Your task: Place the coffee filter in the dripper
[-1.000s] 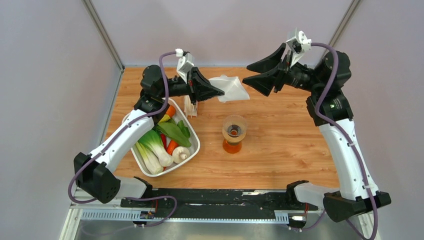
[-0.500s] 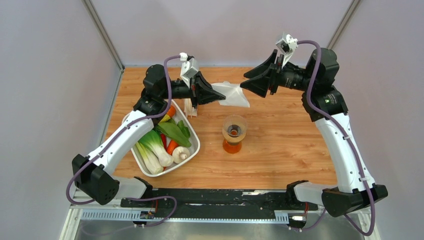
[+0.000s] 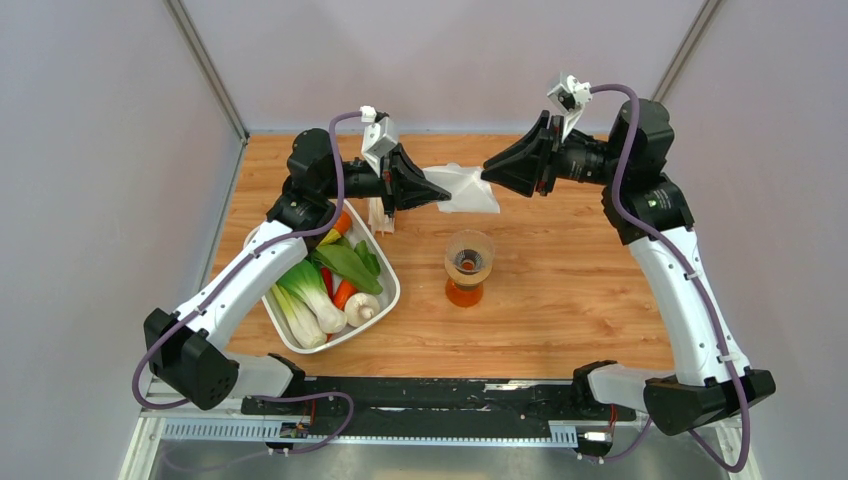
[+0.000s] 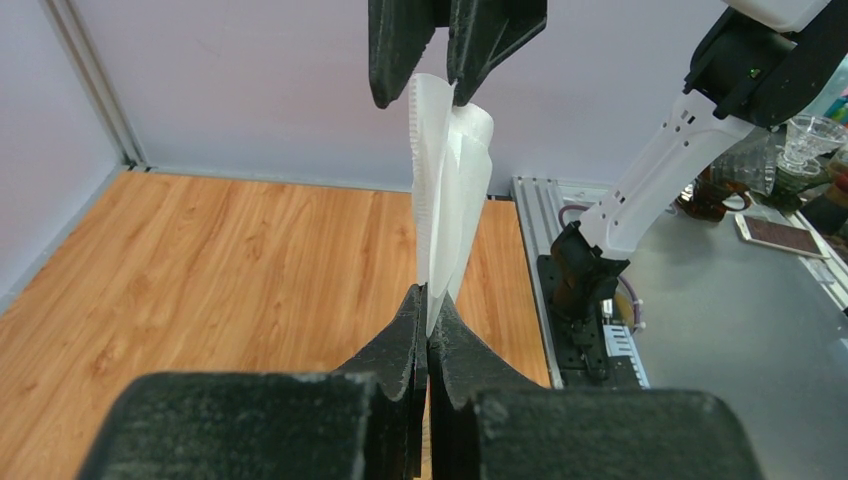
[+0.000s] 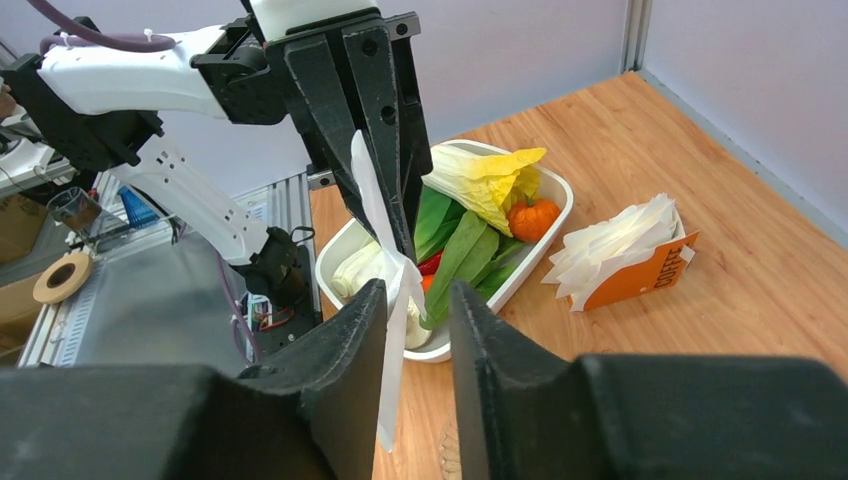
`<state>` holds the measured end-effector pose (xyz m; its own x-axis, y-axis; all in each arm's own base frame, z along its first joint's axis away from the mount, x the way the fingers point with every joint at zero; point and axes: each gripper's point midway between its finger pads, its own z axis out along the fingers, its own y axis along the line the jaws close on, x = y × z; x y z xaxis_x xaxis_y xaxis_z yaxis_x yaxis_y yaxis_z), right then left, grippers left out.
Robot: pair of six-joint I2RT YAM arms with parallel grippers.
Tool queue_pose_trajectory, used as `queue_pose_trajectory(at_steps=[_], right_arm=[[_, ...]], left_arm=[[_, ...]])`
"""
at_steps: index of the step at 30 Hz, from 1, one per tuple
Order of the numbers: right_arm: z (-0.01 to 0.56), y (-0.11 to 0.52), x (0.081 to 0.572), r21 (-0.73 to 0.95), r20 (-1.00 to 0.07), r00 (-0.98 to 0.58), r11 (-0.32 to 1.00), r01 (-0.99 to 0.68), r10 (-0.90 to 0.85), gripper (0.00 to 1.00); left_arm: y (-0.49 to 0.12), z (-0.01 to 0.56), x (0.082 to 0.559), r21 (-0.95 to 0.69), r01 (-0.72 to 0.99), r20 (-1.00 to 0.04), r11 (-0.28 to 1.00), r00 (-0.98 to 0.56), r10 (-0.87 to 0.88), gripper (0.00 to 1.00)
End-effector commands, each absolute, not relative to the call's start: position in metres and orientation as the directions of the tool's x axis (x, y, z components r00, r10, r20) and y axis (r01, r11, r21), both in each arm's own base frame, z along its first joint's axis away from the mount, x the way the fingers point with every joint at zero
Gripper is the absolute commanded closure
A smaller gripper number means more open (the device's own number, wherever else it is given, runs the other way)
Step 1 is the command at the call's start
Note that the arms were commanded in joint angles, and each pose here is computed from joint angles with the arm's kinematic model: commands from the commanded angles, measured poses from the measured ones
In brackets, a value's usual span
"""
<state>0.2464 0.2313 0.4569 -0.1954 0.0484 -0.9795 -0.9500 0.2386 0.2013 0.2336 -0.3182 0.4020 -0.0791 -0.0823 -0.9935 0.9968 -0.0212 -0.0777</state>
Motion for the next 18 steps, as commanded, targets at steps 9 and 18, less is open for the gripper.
queue_pose_trajectory(at_steps=[9, 18], right_arm=[[0.453, 0.23, 0.248, 0.193, -0.981, -0.191, 0.263, -0.945, 0.031, 0.72], [0.439, 0.231, 0.249, 0.174, -0.982, -0.187, 0.289, -0.941, -0.019, 0.73]], left_arm=[[-0.313, 0.433, 0.22, 0.056, 0.998, -0.992, -0.037, 0.051, -0.116, 0.99], [-0.317, 0.433, 0.221, 0.06, 0.997, -0.992, -0.045, 0.055, -0.115, 0.99]])
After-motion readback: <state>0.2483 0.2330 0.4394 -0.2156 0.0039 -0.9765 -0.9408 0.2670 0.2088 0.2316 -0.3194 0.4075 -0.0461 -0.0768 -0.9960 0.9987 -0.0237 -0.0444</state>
